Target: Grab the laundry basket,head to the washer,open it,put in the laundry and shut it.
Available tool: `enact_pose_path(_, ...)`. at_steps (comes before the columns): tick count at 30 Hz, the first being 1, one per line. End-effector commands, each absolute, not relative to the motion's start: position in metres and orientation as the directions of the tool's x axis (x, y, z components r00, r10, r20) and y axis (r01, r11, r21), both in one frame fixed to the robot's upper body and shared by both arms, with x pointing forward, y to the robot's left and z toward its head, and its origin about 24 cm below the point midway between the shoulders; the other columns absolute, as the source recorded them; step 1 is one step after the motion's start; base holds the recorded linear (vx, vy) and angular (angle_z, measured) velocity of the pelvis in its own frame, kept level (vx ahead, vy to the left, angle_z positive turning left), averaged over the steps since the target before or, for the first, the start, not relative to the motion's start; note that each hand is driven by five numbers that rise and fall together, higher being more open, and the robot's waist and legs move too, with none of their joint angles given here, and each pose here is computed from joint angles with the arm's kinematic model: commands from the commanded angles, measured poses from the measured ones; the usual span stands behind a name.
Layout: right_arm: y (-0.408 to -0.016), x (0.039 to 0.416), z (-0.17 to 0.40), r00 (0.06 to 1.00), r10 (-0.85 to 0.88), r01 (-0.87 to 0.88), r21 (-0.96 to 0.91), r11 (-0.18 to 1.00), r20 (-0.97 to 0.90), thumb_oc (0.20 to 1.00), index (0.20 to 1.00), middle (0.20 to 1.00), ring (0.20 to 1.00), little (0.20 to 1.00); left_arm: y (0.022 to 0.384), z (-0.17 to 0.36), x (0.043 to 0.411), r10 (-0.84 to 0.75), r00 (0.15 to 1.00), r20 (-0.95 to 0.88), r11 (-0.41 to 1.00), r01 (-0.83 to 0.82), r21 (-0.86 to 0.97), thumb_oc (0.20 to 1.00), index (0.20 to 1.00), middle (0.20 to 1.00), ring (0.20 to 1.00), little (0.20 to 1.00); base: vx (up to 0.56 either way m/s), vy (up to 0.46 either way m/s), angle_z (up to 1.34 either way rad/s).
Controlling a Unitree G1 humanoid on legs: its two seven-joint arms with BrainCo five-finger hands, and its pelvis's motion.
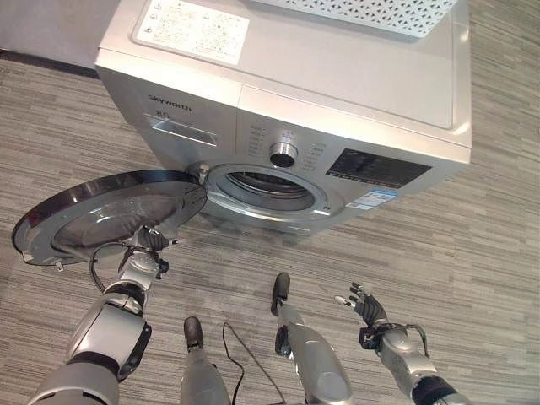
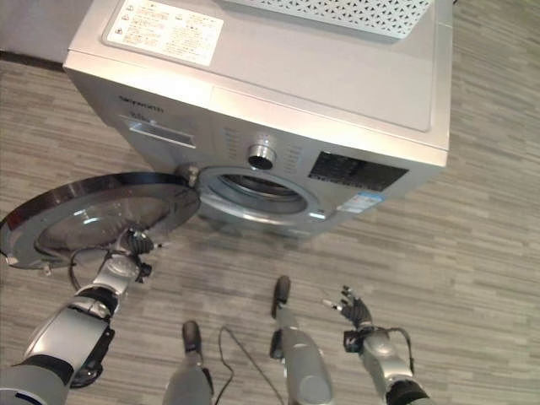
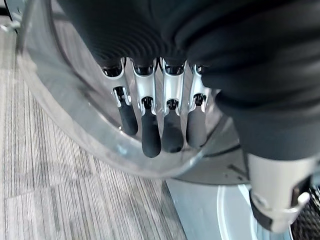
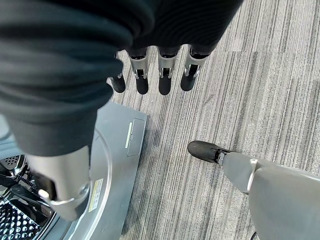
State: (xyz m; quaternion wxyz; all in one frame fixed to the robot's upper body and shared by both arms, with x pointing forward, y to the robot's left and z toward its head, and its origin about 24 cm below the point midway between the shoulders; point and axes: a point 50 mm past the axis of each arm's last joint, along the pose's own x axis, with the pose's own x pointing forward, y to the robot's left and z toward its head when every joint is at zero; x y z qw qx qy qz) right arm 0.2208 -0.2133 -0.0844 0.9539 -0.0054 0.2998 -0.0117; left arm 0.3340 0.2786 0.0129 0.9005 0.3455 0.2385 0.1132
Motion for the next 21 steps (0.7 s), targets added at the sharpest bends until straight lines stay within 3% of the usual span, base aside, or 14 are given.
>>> enact_pose_path(1,-0.235,0.217,-0.082,0.815,-0.067,0.035,-0.067,0.997,-0.575,1.0,1.0,1.0,1.0,1.0,0.262,0.008,0.337,0.267,0.885,-0.381,0.771,0.04,0.635,1.0,1.0,1.0,1.0,1.0,0.03,0.033,0.01)
enact_pose_path(7,-0.25,0.209,-0.09,0.763,-0.103,0.043,-0.11,0.993,-0.638,1.0,1.0,1.0,1.0,1.0,0.218,-0.015,0.332,0.038,0.862,-0.505,0.844,0.243,0.479,1.0,1.0,1.0,1.0,1.0,0.03,0.021,-0.01)
enact_pose_path(12,-0.257,0.203,-0.093,0.742,-0.109,0.041,-0.118,0.992,-0.662,1.0,1.0,1.0,1.0,1.0,0.189,-0.011,0.336,-0.132,0.851,-0.508,0.753,0.42,0.507,1.0,1.0,1.0,1.0,1.0,0.0,0.0,0.0)
enact_pose_path(21,-0.257,0.191,-0.101,0.707,-0.098,0.04,-0.099,0.994,-0.701,1.0,1.0,1.0,1.0,1.0,0.16,-0.003,0.334,-0.293,0.831,-0.473,0.646,0.537,0.543,1.0,1.0,1.0,1.0,1.0,0.02,0.005,-0.02)
